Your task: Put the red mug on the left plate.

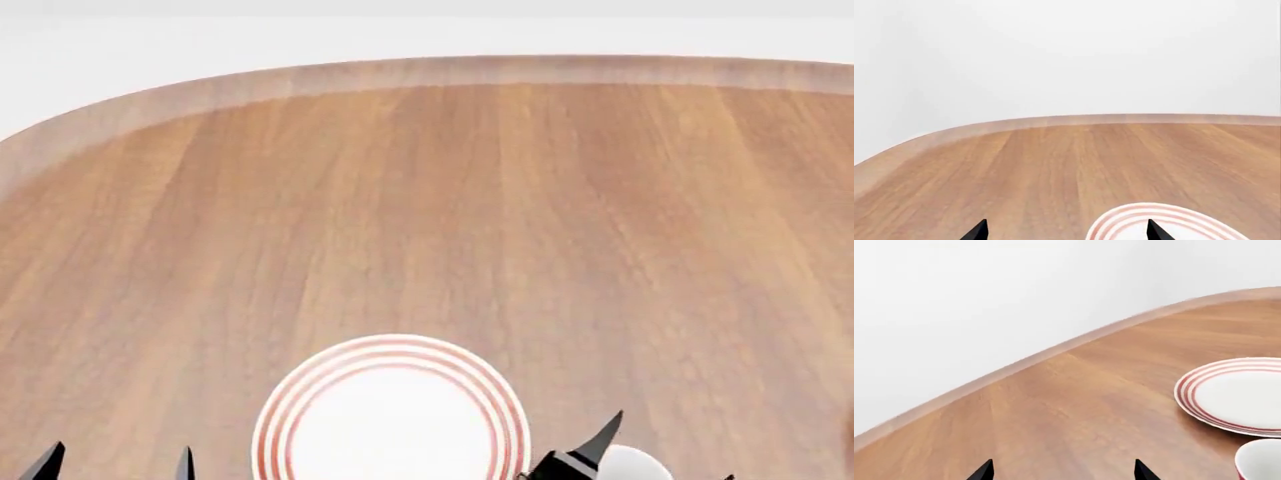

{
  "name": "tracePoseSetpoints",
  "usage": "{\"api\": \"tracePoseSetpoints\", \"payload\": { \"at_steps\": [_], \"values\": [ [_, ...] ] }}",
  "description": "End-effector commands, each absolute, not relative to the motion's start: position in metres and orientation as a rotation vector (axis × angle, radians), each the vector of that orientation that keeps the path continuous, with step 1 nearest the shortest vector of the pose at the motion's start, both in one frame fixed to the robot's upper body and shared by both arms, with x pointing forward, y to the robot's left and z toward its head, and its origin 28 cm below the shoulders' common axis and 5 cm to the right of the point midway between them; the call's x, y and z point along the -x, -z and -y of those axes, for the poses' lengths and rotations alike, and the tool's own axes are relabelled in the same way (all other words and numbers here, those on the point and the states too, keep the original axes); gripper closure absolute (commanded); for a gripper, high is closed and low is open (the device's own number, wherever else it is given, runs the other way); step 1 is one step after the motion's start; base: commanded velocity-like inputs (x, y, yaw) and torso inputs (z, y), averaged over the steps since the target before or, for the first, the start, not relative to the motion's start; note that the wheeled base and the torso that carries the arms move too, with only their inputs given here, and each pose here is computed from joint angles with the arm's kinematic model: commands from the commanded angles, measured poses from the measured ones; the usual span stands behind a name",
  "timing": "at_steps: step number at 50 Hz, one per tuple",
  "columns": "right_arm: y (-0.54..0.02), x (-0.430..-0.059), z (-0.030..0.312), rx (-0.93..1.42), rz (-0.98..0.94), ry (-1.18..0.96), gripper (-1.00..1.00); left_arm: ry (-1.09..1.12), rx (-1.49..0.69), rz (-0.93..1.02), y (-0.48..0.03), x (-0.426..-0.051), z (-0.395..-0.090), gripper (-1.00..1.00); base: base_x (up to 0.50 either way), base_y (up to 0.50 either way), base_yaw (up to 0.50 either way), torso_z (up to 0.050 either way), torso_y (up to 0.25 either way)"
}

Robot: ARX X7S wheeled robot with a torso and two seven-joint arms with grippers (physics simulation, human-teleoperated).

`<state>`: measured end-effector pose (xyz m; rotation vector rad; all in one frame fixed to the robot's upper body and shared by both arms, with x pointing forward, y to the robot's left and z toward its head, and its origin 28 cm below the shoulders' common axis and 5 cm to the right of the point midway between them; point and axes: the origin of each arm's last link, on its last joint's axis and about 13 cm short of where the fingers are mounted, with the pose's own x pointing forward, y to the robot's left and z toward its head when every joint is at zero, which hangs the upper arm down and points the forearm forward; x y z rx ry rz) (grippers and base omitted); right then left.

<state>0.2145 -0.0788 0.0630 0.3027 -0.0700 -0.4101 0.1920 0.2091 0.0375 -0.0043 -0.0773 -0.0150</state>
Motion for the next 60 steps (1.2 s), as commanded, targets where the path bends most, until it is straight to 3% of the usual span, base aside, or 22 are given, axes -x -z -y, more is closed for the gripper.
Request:
{"api": "tracePoseSetpoints", "payload": {
  "at_steps": [1, 60],
  "values": [
    [-0.063, -0.214, 0.079, -0.348, 0.084, 0.542, -1.00, 0.016, 0.003, 0.078, -0.038, -0.192, -0.209, -1.00, 0.00, 0.00, 0.00, 0.000, 0.000],
    [-0.041, -0.230, 0.088, -0.446, 0.044, 0.877, -1.00, 0.019, 0.006, 0.078, -0.038, -0.192, -0.209, -1.00, 0.00, 0.00, 0.00, 0.000, 0.000]
  ]
}}
